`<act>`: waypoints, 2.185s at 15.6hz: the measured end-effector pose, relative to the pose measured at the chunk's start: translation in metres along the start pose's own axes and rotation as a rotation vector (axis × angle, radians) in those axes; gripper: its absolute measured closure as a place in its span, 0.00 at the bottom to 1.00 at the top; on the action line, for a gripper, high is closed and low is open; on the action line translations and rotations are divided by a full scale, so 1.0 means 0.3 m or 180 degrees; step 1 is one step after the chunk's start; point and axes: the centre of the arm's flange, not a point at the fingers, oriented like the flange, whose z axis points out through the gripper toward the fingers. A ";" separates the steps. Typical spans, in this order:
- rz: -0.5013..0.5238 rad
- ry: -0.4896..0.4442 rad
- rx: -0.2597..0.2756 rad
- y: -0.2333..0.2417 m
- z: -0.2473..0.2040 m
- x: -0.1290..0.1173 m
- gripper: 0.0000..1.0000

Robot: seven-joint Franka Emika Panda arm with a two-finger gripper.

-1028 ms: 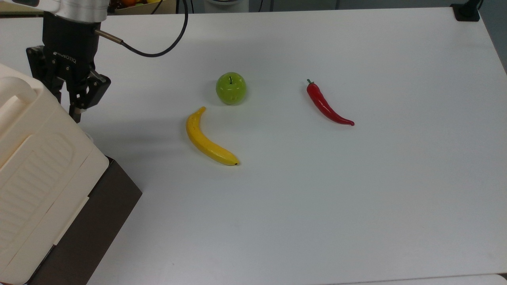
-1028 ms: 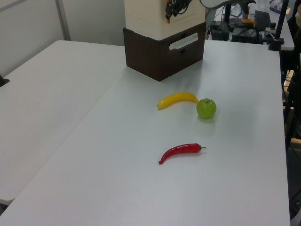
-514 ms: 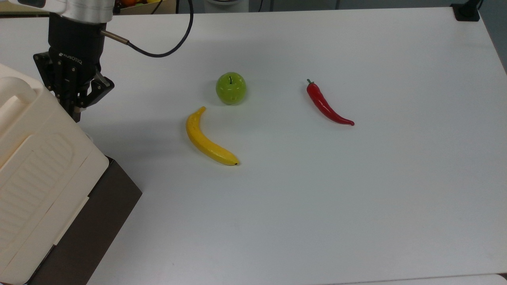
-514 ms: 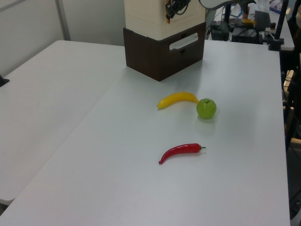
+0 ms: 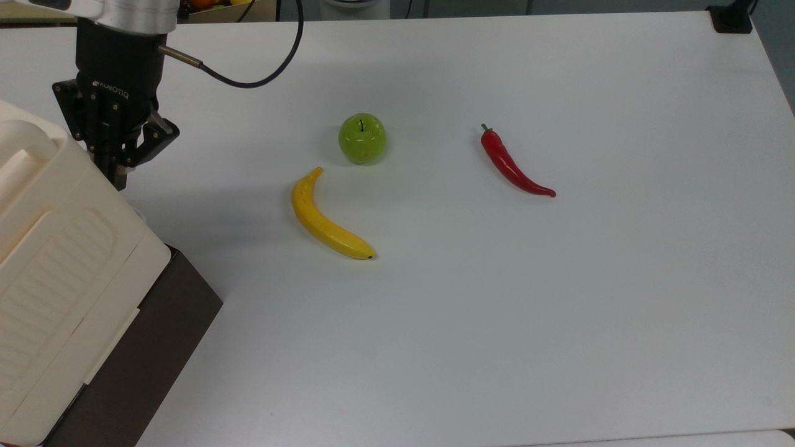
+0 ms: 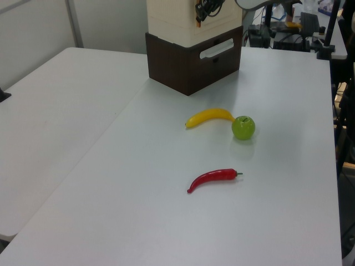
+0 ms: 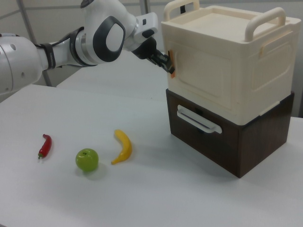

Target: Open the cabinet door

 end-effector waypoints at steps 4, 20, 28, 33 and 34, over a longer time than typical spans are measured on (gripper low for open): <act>-0.0014 -0.0222 -0.0080 -0.007 -0.052 -0.015 0.85; 0.0109 -0.0341 -0.0072 0.005 -0.318 0.029 0.15; 0.0254 0.0255 0.0115 0.008 -0.394 0.121 0.12; 0.0237 0.0346 0.0169 -0.017 -0.314 0.121 0.12; 0.0234 0.0329 0.0164 -0.019 -0.298 0.117 0.12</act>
